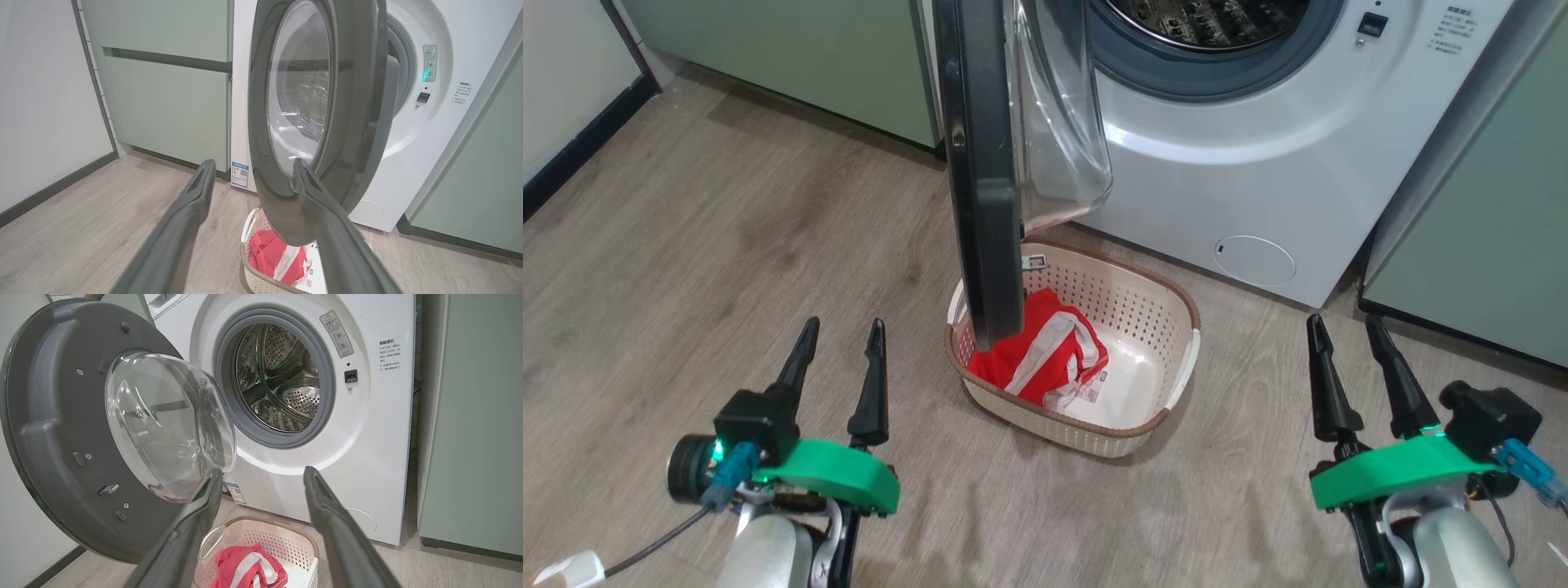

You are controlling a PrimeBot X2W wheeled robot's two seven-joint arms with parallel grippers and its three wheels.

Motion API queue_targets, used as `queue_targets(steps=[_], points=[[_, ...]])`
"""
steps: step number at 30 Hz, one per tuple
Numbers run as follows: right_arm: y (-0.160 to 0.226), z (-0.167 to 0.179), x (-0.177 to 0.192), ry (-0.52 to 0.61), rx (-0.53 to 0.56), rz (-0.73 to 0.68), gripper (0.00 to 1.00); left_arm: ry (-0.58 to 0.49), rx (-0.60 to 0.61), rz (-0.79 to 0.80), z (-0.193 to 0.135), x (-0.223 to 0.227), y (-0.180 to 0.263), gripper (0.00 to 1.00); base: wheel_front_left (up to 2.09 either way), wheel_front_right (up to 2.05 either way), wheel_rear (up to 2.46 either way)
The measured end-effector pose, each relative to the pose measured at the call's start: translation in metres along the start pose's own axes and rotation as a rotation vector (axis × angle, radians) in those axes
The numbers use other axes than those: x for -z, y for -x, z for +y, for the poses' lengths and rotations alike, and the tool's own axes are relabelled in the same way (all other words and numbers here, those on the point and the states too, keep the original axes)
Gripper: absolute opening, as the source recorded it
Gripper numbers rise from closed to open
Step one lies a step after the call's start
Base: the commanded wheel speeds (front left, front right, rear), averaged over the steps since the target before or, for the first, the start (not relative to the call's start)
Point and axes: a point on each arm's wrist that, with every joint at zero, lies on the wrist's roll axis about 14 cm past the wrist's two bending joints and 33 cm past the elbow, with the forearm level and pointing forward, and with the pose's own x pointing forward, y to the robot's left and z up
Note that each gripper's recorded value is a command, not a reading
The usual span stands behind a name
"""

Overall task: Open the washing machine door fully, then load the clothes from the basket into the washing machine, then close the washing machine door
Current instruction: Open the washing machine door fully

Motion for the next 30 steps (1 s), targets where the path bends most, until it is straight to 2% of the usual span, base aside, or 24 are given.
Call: queue_targets(steps=[12, 13, 15, 16, 22, 30], points=[[0.001, 0.004, 0.001, -0.007, -0.010, 0.003, 1.00, 0.002, 0.005, -0.004, -0.002, -0.001, 0.000, 1.00, 0.00, 0.00, 0.00], [0.002, 0.004, 0.001, -0.007, -0.009, 0.004, 1.00, 0.009, 0.003, -0.004, -0.001, -0.001, 0.000, 0.91, 0.00, 0.00, 0.00], [0.002, 0.003, 0.001, -0.007, -0.007, 0.003, 1.00, 0.026, -0.003, -0.003, -0.001, -0.001, -0.001, 0.07, 0.00, 0.00, 0.00], [0.002, 0.003, 0.001, -0.007, -0.007, 0.004, 1.00, 0.035, -0.002, -0.002, -0.001, -0.001, -0.001, 0.00, 0.00, 0.00, 0.00], [0.002, 0.001, 0.003, -0.009, -0.002, 0.008, 1.00, 0.032, 0.019, -0.051, -0.006, -0.016, -0.005, 0.00, 0.00, 0.00, 0.00], [0.002, -0.003, 0.007, -0.005, 0.007, 0.017, 1.00, 0.024, 0.020, -0.231, -0.010, -0.074, -0.024, 0.00, 0.00, 0.00, 0.00]])
